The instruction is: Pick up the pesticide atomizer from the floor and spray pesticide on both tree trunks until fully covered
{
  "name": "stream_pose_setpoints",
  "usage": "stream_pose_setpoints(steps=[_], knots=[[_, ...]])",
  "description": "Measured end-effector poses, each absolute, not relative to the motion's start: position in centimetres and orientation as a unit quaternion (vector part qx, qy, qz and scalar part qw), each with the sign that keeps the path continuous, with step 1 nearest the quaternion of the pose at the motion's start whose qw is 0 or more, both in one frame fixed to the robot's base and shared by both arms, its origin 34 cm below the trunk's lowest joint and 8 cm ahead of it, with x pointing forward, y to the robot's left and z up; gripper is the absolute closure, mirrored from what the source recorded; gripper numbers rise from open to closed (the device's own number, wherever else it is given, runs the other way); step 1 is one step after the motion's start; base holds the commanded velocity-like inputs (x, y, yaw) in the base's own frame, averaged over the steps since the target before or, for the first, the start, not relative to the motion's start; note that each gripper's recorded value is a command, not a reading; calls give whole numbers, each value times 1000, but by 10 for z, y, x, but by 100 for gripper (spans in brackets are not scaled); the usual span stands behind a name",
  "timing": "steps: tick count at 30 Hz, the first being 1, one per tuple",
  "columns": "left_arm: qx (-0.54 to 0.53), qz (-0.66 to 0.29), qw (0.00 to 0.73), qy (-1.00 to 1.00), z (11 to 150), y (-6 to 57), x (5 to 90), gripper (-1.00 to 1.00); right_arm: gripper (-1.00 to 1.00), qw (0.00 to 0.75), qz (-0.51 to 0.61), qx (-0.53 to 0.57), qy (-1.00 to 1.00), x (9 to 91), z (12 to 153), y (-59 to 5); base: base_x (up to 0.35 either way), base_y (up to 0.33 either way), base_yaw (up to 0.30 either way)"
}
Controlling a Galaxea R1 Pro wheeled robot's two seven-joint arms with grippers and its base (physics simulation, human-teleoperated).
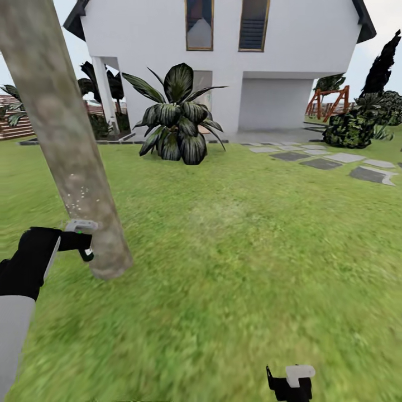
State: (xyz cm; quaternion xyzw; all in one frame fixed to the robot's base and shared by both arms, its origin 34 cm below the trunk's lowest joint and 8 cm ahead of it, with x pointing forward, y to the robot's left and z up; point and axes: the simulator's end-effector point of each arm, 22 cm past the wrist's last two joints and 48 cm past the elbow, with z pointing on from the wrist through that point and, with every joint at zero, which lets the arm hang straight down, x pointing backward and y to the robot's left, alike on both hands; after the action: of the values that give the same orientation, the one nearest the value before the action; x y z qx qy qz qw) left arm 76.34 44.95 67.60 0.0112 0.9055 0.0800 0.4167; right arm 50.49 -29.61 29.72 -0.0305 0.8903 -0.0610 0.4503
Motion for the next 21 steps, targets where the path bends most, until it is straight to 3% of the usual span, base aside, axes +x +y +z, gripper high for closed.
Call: stream_pose_setpoints(steps=[7,13,17,21], knots=[[-13,82,416,905,678,475,757,100,-100,450,-61,-30,890,505,297,-296,128,-262,267],[-12,83,416,905,678,473,757,100,-100,450,-61,-31,890,505,297,-296,235,-184,36],[-17,90,415,905,679,481,755,100,-100,450,-61,-31,890,505,297,-296,134,-82,41],[-12,112,409,906,677,485,754,100,-100,450,-60,-31,890,505,297,-295,11,-7,239]])
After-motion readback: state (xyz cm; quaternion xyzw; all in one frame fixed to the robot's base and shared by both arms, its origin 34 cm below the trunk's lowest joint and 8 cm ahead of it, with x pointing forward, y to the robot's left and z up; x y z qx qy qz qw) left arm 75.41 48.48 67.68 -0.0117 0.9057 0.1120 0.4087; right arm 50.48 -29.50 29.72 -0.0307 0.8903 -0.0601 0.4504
